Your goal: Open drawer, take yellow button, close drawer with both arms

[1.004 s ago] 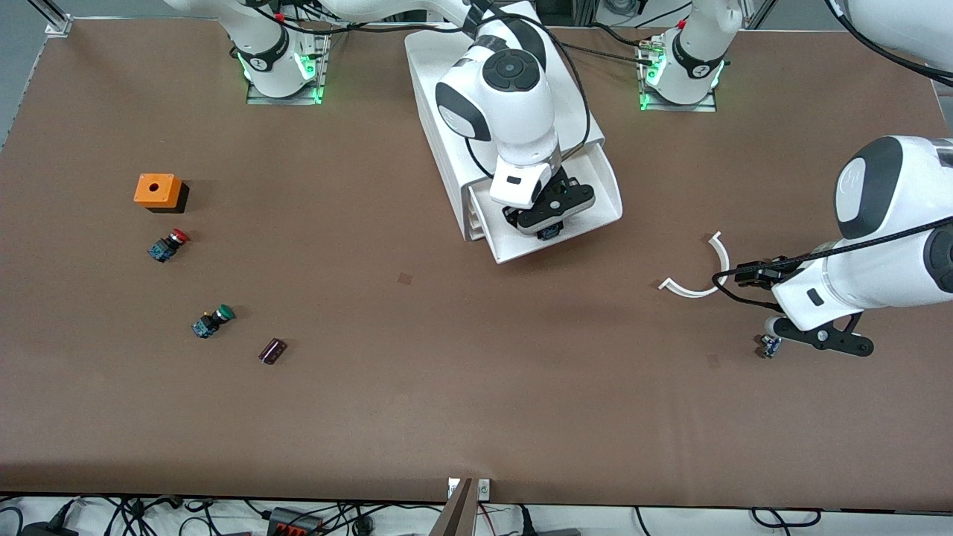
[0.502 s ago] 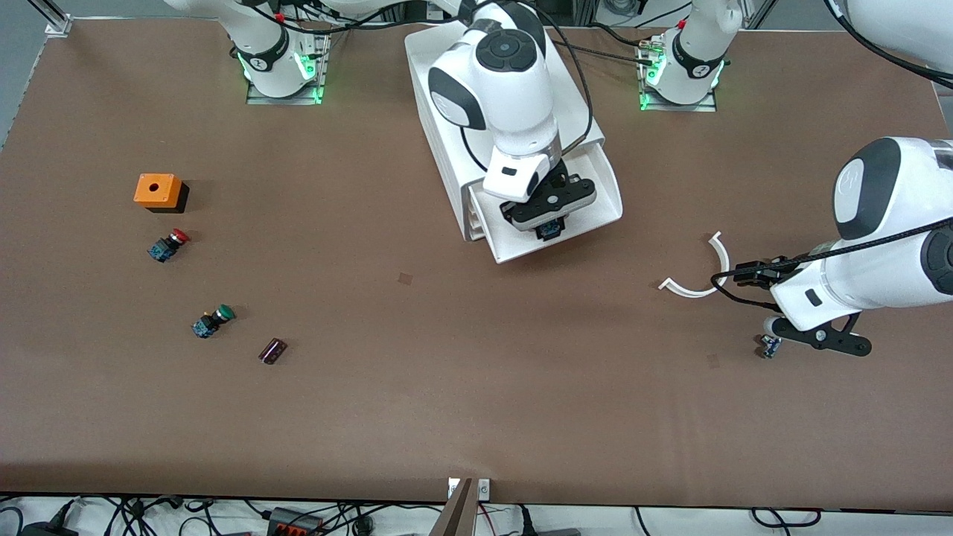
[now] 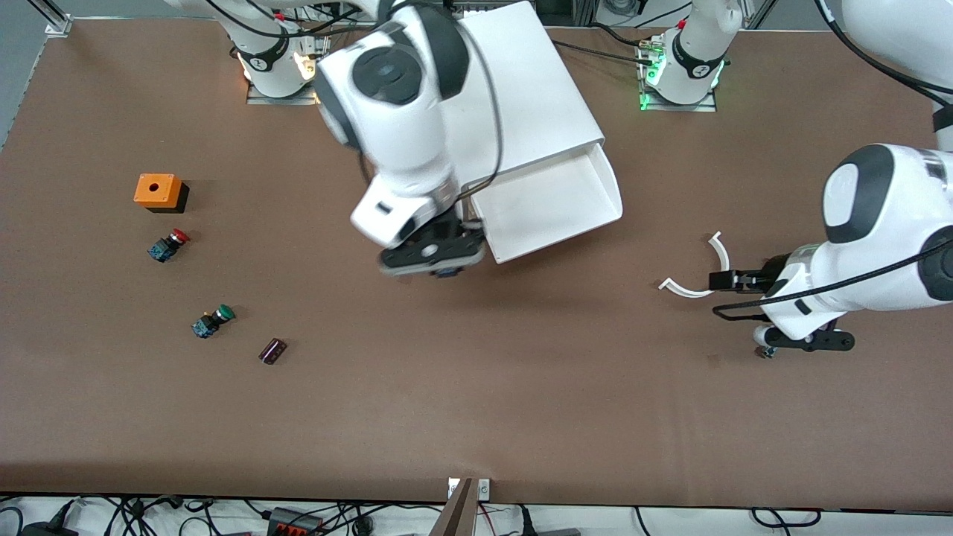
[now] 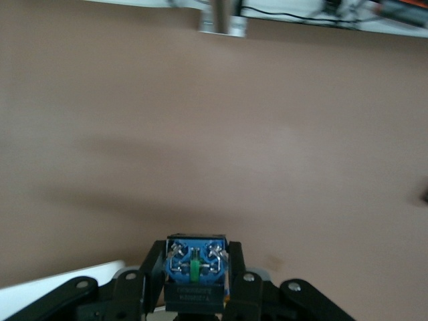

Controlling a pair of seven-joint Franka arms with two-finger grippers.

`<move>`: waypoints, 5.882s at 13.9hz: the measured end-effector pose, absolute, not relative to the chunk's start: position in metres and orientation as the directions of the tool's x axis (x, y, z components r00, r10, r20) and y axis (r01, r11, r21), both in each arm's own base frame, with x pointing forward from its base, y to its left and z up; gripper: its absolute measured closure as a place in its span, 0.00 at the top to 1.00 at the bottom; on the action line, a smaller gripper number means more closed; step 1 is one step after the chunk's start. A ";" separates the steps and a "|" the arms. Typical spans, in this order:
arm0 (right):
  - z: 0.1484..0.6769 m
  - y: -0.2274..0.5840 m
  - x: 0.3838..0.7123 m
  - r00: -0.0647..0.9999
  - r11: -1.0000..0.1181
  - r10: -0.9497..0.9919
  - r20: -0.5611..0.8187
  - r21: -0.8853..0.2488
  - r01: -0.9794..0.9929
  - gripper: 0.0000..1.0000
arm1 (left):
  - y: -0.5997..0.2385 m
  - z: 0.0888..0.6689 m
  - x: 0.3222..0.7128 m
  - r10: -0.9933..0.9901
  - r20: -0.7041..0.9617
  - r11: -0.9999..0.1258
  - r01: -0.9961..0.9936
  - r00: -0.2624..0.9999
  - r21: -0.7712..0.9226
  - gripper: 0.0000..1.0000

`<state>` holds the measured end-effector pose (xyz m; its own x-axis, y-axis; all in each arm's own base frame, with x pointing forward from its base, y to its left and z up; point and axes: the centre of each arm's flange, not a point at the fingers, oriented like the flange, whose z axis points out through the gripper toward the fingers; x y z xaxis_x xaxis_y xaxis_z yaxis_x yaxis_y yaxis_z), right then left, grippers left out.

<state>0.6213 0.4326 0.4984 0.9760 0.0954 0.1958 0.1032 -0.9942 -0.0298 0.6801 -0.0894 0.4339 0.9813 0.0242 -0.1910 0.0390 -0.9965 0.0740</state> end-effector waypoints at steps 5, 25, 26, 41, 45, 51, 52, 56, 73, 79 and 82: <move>0.470 0.333 0.662 0.998 -0.997 0.057 0.028 0.051 0.055 0.42 | -0.208 0.384 0.658 0.240 -0.163 -0.962 0.257 0.957 0.090 1.00; 0.235 0.159 0.602 0.966 -0.969 0.247 -0.082 -0.008 0.247 0.42 | -0.384 0.351 0.518 0.269 -0.337 -0.962 0.269 0.902 -0.048 1.00; 0.228 0.160 0.597 0.965 -0.968 0.250 -0.073 -0.006 0.251 0.42 | -0.389 0.351 0.511 0.261 -0.348 -0.965 0.258 0.900 -0.057 1.00; 0.347 0.147 0.658 0.983 -0.987 0.158 -0.097 -0.002 0.158 1.00 | -0.378 0.360 0.516 0.260 -0.327 -0.966 0.247 0.908 -0.081 1.00; 0.407 0.129 0.670 0.992 -0.994 0.105 -0.070 0.007 0.106 1.00 | -0.308 0.401 0.576 0.252 -0.194 -0.967 0.239 0.948 -0.088 1.00; 0.484 0.086 0.675 0.999 -0.999 0.039 -0.007 0.021 0.039 1.00 | -0.145 0.476 0.637 0.007 -0.170 -0.990 -0.017 0.985 -0.137 1.00; 0.494 0.079 0.674 1.000 -0.999 0.028 0.001 0.023 0.028 1.00 | -0.120 0.495 0.638 -0.023 -0.174 -0.990 -0.046 0.984 -0.133 1.00; 0.522 0.039 0.669 0.999 -0.999 -0.033 0.033 0.031 -0.034 1.00 | -0.052 0.563 0.621 -0.094 -0.147 -0.990 -0.108 0.985 -0.093 1.00; 0.570 -0.056 0.617 0.996 -0.996 -0.087 -0.008 -0.018 -0.088 1.00 | -0.025 0.595 0.547 -0.134 0.023 -0.991 -0.133 0.991 -0.035 1.00; 0.569 -0.059 0.589 0.996 -0.996 -0.084 0.005 0.008 -0.084 1.00 | -0.029 0.601 0.547 -0.140 0.028 -0.990 -0.139 0.990 -0.035 1.00; 0.568 -0.053 0.590 0.998 -0.997 -0.065 0.009 0.038 -0.065 1.00 | -0.029 0.601 0.547 -0.140 0.028 -0.990 -0.139 0.990 -0.035 1.00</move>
